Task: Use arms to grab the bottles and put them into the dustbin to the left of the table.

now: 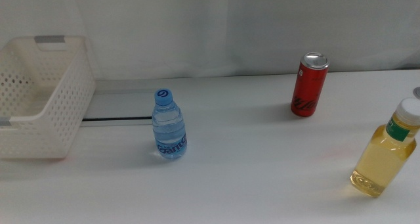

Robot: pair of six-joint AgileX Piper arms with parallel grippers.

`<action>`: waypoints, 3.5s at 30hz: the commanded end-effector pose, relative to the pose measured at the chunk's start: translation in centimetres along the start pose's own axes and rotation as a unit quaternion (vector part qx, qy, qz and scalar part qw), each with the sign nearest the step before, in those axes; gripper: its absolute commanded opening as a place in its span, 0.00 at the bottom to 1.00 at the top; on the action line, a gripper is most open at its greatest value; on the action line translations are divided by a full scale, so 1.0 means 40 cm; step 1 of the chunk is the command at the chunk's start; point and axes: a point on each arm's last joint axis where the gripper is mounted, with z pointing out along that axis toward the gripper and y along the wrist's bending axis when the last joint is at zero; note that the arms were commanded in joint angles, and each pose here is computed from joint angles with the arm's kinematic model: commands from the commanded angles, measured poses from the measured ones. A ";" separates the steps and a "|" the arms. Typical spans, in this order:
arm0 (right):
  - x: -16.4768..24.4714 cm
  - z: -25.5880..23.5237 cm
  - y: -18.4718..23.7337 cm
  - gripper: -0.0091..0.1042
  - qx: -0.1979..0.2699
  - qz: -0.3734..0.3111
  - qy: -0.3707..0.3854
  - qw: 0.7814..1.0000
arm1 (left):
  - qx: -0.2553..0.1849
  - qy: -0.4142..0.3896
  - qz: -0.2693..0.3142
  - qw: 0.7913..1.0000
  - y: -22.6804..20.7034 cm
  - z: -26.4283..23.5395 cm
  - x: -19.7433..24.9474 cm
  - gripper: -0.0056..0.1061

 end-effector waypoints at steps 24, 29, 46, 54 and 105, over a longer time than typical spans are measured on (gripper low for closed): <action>0.015 -0.002 -0.001 0.99 0.000 0.043 -0.027 0.999 | 0.009 -0.043 -0.108 0.993 -0.001 -0.003 -0.024 0.87; 0.014 -0.002 -0.002 0.99 0.000 0.043 -0.030 0.999 | 0.006 -0.030 -0.058 0.998 -0.001 0.018 -0.115 0.87; 0.013 -0.002 -0.002 0.99 0.000 0.043 -0.031 0.999 | 0.145 -0.088 0.041 0.985 -0.104 0.194 -0.362 0.87; 0.013 -0.002 -0.002 0.99 0.000 0.043 -0.031 0.999 | 0.208 0.021 0.048 0.977 -0.190 0.306 -0.265 0.87; 0.015 -0.002 -0.001 0.99 0.000 0.045 -0.028 0.999 | 0.237 0.133 -0.042 0.961 -0.312 0.570 0.232 0.87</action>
